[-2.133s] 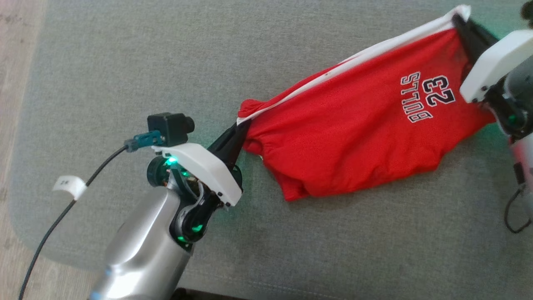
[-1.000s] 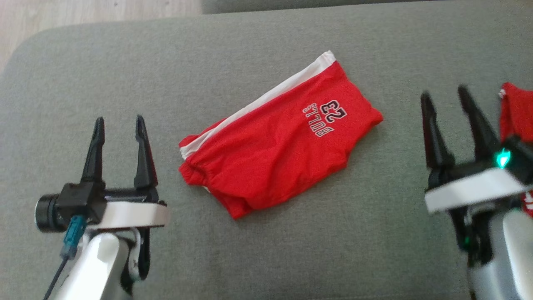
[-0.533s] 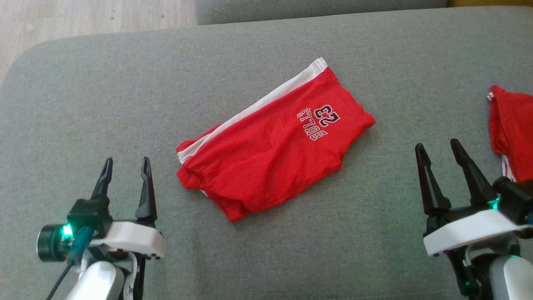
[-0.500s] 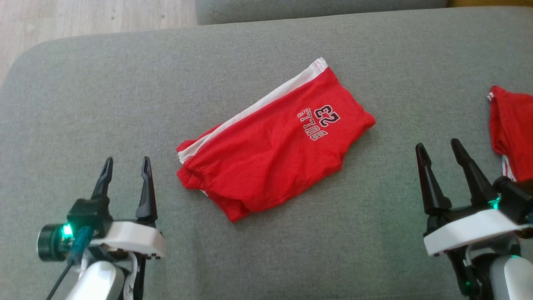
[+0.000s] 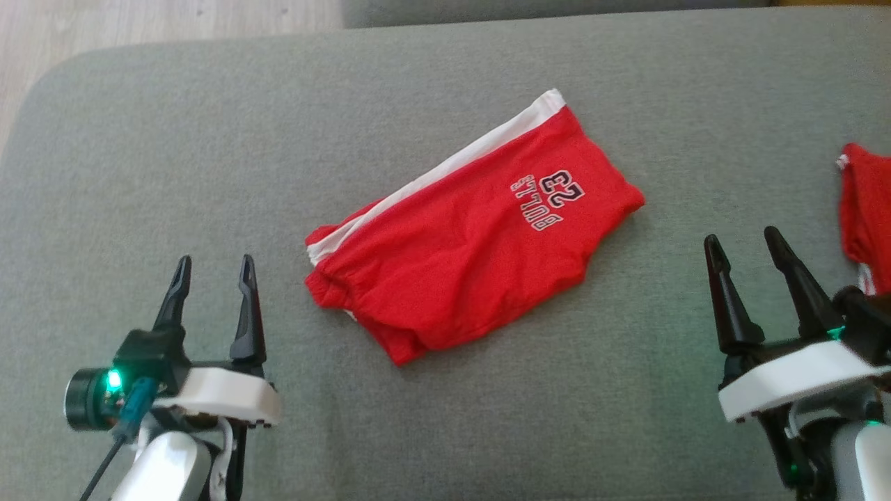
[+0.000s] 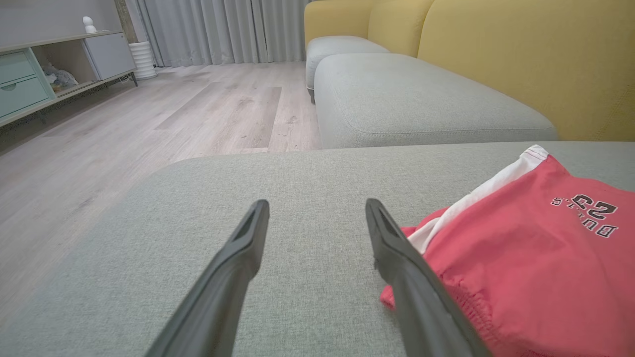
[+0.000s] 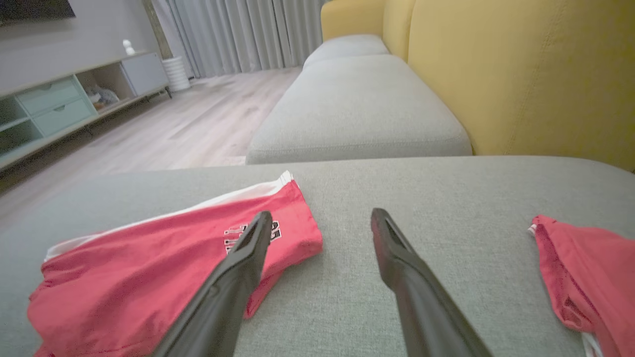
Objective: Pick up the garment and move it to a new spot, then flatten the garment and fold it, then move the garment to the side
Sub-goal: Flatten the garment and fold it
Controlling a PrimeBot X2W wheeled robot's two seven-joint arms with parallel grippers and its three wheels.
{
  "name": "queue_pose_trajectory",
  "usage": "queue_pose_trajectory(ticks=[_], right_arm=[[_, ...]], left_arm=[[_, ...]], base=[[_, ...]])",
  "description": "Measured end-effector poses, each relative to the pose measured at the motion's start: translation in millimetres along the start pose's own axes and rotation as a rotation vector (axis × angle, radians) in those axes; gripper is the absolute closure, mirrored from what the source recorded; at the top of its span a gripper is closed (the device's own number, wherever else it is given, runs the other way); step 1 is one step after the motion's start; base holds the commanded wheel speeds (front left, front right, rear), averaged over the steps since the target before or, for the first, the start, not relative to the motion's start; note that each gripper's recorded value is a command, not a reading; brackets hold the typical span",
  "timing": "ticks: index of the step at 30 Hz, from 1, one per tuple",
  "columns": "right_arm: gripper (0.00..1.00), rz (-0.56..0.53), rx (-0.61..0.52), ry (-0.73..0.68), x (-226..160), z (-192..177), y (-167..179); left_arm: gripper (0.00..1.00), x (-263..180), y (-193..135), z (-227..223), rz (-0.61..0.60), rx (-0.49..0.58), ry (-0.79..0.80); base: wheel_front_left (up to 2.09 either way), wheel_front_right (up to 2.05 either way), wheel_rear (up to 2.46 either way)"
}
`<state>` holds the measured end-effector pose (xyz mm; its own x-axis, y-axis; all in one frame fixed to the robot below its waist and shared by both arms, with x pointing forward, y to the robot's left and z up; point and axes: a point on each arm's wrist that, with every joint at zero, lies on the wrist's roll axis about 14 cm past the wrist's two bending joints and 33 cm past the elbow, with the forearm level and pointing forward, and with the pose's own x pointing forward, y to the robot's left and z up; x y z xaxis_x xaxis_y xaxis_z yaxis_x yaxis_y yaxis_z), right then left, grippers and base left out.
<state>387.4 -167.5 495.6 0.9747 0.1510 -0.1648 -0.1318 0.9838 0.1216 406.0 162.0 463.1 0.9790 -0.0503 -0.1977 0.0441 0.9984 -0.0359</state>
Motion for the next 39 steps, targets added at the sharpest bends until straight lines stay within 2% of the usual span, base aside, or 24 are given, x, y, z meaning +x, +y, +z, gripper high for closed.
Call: queue_pose_trajectory(ticks=[4,11,16,20,21,22,23,30,34,39], right_arm=[[0.0,0.022,-0.025,0.089,16,-19,-3],[0.0,0.097,-0.059,0.269,73,-60,-4],[0.0,0.166,-0.055,0.382,109,-91,15],[0.0,0.22,-0.058,0.524,115,-121,31],[0.29,0.224,-0.049,0.539,117,-122,32],[0.82,0.227,-0.048,0.552,118,-121,32],[1.0,0.226,-0.05,0.567,118,-121,32],[1.0,0.221,-0.019,0.552,102,-114,31],[1.0,0.145,0.049,0.512,73,-115,14],[1.0,0.0,0.141,0.49,23,-124,-16]], left_arm=[[0.0,4,0,1,0.002,-0.005,-0.011],[0.0,21,-1,24,0.006,-0.044,-0.114],[0.0,25,3,20,0.023,-0.056,-0.131],[0.0,23,12,12,0.055,-0.059,-0.124],[0.0,22,14,11,0.06,-0.057,-0.121],[0.0,21,16,10,0.066,-0.055,-0.119],[0.0,21,17,9,0.069,-0.053,-0.119],[0.0,21,12,16,0.053,-0.054,-0.141],[0.0,20,3,16,0.029,-0.059,-0.143],[0.0,13,-5,7,0.006,-0.07,-0.113]], base=[[0.0,0.0,0.0],[0.0,0.0,0.0],[0.0,0.0,0.0],[0.0,0.0,0.0],[0.0,0.0,0.0],[0.0,0.0,0.0],[0.0,0.0,0.0],[0.0,0.0,0.0],[0.0,0.0,0.0],[0.0,0.0,0.0]])
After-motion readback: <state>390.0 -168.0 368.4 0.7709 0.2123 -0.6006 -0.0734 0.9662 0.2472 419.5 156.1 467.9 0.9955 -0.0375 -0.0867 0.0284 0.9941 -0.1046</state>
